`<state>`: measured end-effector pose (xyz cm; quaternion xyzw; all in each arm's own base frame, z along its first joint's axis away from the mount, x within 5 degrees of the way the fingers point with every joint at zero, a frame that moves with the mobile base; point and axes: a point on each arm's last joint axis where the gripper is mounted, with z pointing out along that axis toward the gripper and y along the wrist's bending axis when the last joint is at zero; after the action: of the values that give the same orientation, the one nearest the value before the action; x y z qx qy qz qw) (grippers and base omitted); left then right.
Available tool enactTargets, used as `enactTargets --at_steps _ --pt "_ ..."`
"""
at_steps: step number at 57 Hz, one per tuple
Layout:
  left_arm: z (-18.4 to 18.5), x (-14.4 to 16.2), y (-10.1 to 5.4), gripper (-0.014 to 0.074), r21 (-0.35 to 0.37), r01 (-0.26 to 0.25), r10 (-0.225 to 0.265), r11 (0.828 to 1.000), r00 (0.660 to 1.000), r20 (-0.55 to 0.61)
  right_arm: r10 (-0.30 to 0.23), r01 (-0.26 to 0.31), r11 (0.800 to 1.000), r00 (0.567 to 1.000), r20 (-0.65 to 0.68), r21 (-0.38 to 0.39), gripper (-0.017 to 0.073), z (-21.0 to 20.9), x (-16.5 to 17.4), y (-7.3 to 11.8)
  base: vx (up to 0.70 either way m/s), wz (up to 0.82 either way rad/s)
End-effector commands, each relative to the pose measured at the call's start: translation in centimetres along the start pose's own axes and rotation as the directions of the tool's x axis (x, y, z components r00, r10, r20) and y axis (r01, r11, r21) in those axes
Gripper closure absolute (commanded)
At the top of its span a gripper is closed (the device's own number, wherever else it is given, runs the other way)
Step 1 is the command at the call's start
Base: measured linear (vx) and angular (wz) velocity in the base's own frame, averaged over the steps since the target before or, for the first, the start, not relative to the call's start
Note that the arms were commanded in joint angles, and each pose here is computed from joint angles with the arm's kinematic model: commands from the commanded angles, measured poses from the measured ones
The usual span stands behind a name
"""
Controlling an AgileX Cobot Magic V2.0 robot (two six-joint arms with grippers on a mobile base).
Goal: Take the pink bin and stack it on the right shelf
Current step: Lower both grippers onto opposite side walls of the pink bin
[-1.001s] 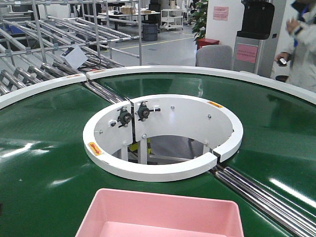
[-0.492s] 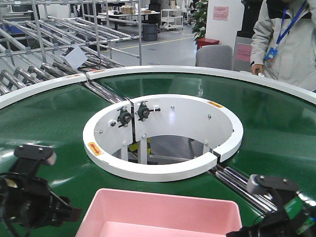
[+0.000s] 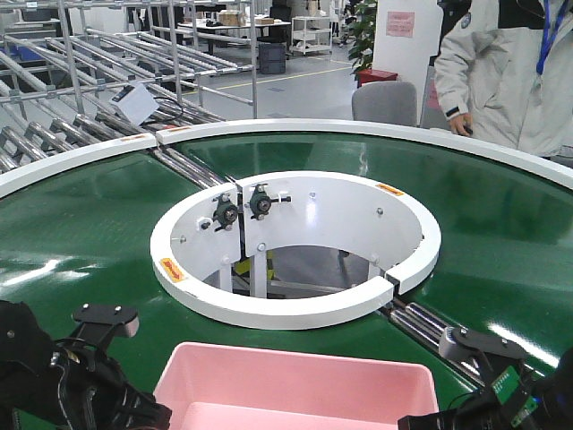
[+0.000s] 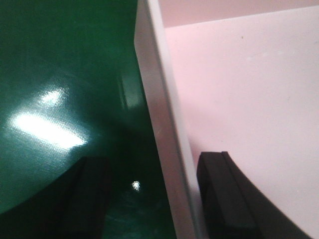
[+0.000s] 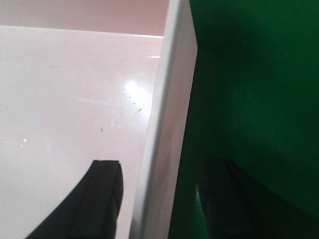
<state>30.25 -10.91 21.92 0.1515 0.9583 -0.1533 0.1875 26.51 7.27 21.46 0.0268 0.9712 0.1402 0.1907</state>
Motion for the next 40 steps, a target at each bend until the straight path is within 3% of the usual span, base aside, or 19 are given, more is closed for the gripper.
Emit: enactTargets --at_steps 1,14,23,29,35,40 --pt "-1.0 -1.1 -0.5 0.0107 0.007 0.002 -0.002 1.0 0.997 0.071 0.0 0.002 1.0 0.997 0.082 -0.021 0.015 -0.8 -1.3 0.5 0.0 0.0" --pt "-0.3 -1.1 -0.7 0.019 0.046 0.05 -0.052 0.998 0.997 0.053 0.024 -0.023 1.0 0.999 0.043 -0.022 0.0198 0.3 -1.2 0.4 0.0 0.0" --pt "-0.3 -1.0 -0.8 0.0419 0.06 0.057 -0.06 0.997 0.997 0.047 0.028 -0.026 0.999 0.996 0.079 -0.025 0.0322 0.2 -1.5 0.4 0.0 0.0" --pt "-0.3 -0.9 -1.2 0.0606 0.099 0.09 -0.093 0.991 0.995 0.028 0.041 -0.038 0.999 0.995 0.091 -0.034 0.0426 0.2 -1.6 0.5 0.0 0.0" --pt "-1.4 -1.1 -1.8 0.0604 0.144 0.101 -0.111 0.984 0.992 0.062 0.04 -0.035 0.998 0.993 0.112 -0.043 0.057 -0.4 -1.7 0.6 0.0 0.0" --pt "-3.1 -1.3 -2.3 0.0603 0.157 0.092 -0.111 0.983 0.987 0.12 0.032 -0.024 0.998 0.988 0.152 -0.057 0.0573 -1.6 -2.2 1.0 0.0 0.0"
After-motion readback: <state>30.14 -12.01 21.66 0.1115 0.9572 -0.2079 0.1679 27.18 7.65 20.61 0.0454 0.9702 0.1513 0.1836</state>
